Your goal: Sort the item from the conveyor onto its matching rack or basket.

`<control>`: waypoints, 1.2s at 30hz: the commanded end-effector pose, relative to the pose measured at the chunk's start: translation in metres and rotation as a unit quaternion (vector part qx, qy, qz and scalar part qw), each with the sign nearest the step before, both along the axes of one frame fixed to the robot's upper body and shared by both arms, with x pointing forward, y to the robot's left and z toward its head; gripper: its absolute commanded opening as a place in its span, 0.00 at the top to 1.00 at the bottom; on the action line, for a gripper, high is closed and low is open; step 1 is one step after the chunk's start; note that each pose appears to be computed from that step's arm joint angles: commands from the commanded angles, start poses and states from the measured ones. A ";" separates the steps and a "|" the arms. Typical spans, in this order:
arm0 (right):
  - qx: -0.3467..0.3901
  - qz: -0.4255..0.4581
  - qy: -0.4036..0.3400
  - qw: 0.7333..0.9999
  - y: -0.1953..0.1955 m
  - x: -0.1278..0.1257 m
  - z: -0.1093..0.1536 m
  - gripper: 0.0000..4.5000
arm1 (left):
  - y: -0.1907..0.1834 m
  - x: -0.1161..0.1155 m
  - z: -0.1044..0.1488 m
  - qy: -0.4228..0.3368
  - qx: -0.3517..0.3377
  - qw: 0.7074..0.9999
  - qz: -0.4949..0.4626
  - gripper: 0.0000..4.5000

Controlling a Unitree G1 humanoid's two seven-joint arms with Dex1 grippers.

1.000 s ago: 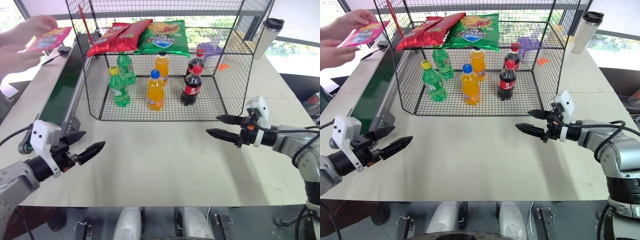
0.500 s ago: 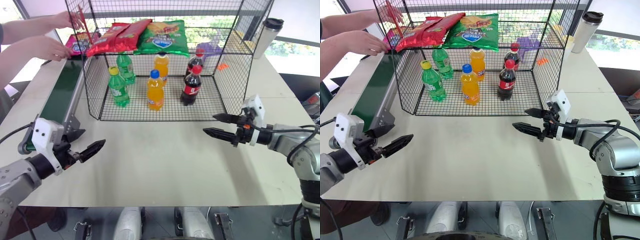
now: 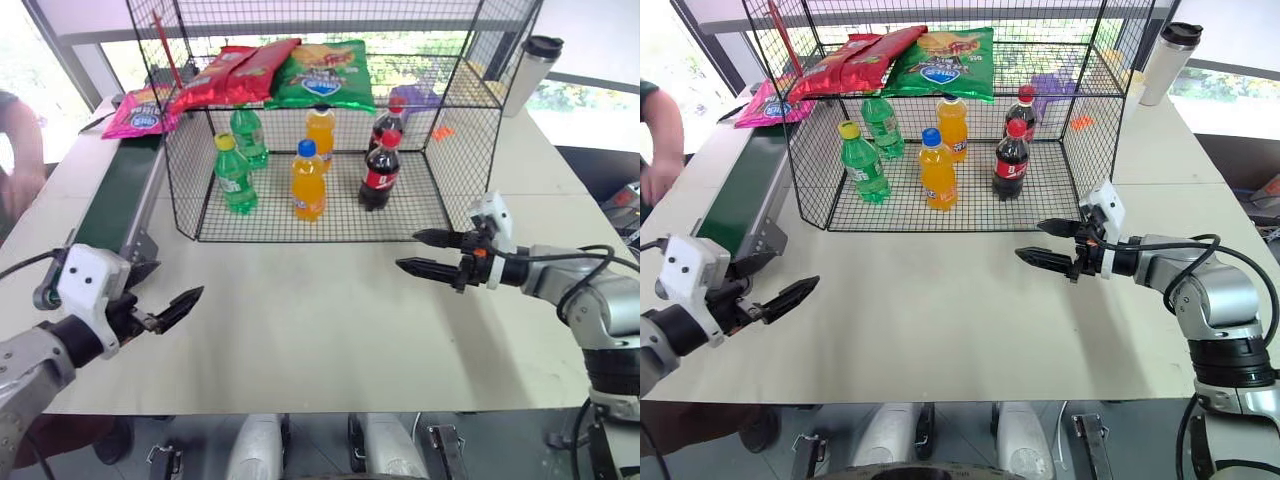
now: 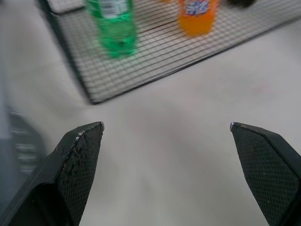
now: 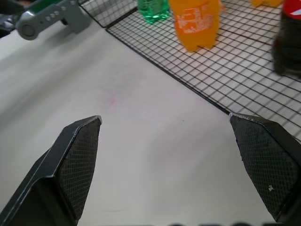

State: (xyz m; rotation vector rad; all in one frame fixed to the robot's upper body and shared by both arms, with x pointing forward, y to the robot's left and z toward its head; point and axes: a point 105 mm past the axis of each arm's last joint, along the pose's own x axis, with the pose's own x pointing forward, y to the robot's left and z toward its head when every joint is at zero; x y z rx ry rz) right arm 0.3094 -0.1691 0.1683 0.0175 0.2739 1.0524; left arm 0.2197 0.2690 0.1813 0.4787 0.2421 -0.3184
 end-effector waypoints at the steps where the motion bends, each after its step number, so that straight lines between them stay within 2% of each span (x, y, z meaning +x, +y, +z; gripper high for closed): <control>1: 0.031 0.046 -0.019 0.998 0.010 -0.006 0.024 0.00 | 0.044 -0.013 0.051 -0.093 0.209 0.972 0.056 0.00; 4: 0.029 0.096 -0.029 0.995 0.033 -0.010 0.030 0.00 | 0.075 -0.030 0.061 -0.097 0.359 0.924 0.087 0.00; 8: 0.010 0.125 -0.067 0.990 0.063 -0.005 0.032 0.00 | 0.094 -0.046 0.029 -0.057 0.433 0.897 0.074 0.00; 14: 0.008 0.143 -0.110 0.984 0.092 -0.003 0.038 0.00 | 0.096 -0.055 0.002 -0.089 0.431 0.893 0.097 0.00; 23: 0.003 0.154 -0.116 0.981 0.097 -0.011 0.034 0.00 | 0.086 -0.059 -0.022 -0.102 0.440 0.888 0.086 0.00; 36: -0.011 0.126 -0.117 0.985 0.085 -0.003 0.027 0.00 | 0.079 -0.044 -0.031 -0.122 0.434 0.889 0.078 0.00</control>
